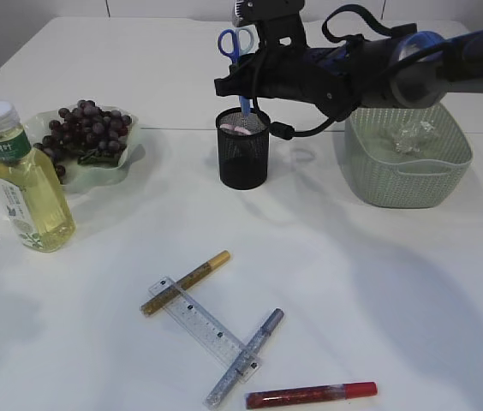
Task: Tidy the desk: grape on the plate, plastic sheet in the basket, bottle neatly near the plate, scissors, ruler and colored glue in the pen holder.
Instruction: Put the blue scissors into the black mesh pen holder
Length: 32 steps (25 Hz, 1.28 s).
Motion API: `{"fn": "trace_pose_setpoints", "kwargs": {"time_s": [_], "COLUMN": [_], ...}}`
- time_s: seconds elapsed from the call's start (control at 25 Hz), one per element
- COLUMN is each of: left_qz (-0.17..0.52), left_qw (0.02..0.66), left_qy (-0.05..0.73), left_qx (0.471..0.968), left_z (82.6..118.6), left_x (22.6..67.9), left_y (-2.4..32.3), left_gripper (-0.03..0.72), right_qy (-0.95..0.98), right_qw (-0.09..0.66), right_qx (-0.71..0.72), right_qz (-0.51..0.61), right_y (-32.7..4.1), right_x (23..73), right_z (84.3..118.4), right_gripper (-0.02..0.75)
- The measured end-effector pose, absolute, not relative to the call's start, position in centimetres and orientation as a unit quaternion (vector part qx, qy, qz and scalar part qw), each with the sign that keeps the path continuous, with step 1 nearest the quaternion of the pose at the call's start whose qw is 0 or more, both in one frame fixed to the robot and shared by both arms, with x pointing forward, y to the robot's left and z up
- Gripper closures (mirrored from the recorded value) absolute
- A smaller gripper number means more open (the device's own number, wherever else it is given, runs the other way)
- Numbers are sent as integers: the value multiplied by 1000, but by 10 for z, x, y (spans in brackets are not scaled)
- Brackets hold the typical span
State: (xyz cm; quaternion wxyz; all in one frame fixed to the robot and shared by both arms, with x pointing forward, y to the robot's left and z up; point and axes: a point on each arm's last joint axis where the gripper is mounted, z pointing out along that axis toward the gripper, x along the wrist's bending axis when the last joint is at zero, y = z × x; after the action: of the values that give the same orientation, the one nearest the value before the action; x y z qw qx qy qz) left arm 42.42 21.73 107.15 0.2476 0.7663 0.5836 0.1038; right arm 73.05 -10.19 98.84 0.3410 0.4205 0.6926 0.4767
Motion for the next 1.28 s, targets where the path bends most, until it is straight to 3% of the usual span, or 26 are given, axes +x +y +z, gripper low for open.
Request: {"fn": "trace_pose_setpoints", "kwargs": {"time_s": [0.36,1.28], "left_qz": [109,113], "left_qw": [254,253], "left_qy": [582,581], "left_qx": [765,765], "left_z": [1072,1072], "left_x": [426,426], "left_y": [217,217], "left_gripper": [416,417], "right_qy": [696,706], "right_qw": [335,329], "right_qx": [422,431], "right_qz": [474,455], "right_y": [-102,-103], "right_x": [736,736], "right_z": [965,959], "right_gripper": [522,522]}}
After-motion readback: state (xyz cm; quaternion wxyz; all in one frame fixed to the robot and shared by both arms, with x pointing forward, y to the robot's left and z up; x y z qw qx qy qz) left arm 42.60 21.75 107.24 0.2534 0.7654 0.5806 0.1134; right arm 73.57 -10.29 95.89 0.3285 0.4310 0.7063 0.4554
